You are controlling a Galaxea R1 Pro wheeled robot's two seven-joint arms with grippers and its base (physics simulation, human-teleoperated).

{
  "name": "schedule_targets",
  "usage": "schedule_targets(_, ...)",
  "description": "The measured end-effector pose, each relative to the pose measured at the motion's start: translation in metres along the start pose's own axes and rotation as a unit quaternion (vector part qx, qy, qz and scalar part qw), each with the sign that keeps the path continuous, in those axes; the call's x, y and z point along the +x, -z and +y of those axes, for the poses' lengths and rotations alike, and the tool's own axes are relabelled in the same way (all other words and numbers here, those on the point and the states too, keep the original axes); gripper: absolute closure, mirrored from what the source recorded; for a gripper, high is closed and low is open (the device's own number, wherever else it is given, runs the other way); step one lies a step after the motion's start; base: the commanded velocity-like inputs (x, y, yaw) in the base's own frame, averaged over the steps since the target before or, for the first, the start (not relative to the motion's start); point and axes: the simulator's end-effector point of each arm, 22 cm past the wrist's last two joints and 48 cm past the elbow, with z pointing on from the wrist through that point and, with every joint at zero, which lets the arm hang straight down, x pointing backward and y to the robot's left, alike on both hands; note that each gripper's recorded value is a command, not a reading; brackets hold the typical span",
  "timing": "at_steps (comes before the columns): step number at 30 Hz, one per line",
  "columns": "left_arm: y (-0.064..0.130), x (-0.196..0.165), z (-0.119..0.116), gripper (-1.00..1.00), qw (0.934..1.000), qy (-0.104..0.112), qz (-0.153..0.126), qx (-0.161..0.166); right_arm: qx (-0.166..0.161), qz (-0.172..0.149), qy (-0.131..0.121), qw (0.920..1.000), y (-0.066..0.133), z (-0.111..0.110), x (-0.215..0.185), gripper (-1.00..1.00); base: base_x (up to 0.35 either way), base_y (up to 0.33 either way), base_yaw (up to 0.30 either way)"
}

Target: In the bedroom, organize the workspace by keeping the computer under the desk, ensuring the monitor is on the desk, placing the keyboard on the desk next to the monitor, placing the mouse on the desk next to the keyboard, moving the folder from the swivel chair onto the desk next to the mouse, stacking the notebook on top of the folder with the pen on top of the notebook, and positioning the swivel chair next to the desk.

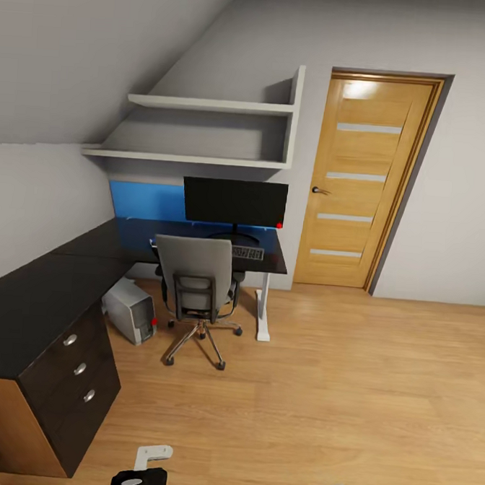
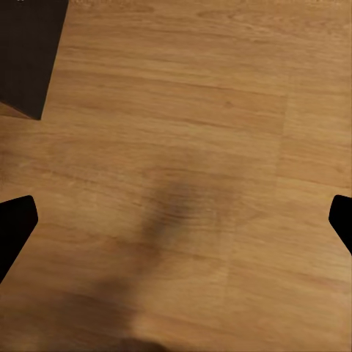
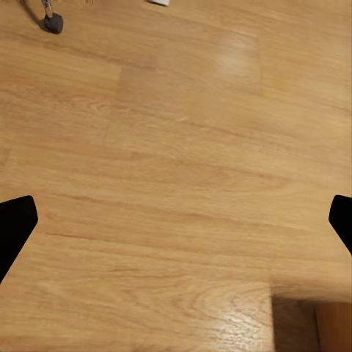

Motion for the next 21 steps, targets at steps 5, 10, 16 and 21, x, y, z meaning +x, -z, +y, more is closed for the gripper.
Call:
schedule_targets(5,0.006,-0.003,0.001,-1.00,1.0000,0.000,0.001,0.000,0.000,0.000,0.000,1.0000,0.005,-0.001,-0.005,-1.00,0.000,0.000,0.000)
schedule_targets(10,0.012,-0.006,0.002,-1.00,1.0000,0.000,0.000,0.000,0.000,0.000,0.000,1.0000,0.009,-0.003,-0.010,-1.00,0.000,0.000,0.000)
schedule_targets(16,0.019,-0.009,0.002,-1.00,1.0000,0.000,0.000,0.001,0.000,0.000,0.000,1.0000,0.015,-0.005,-0.015,-1.00,0.000,0.000,0.000)
schedule_targets(21,0.025,-0.012,0.004,-1.00,1.0000,0.000,0.000,0.000,0.000,0.000,0.000,1.0000,0.020,-0.006,-0.019,-1.00,0.000,0.000,0.000)
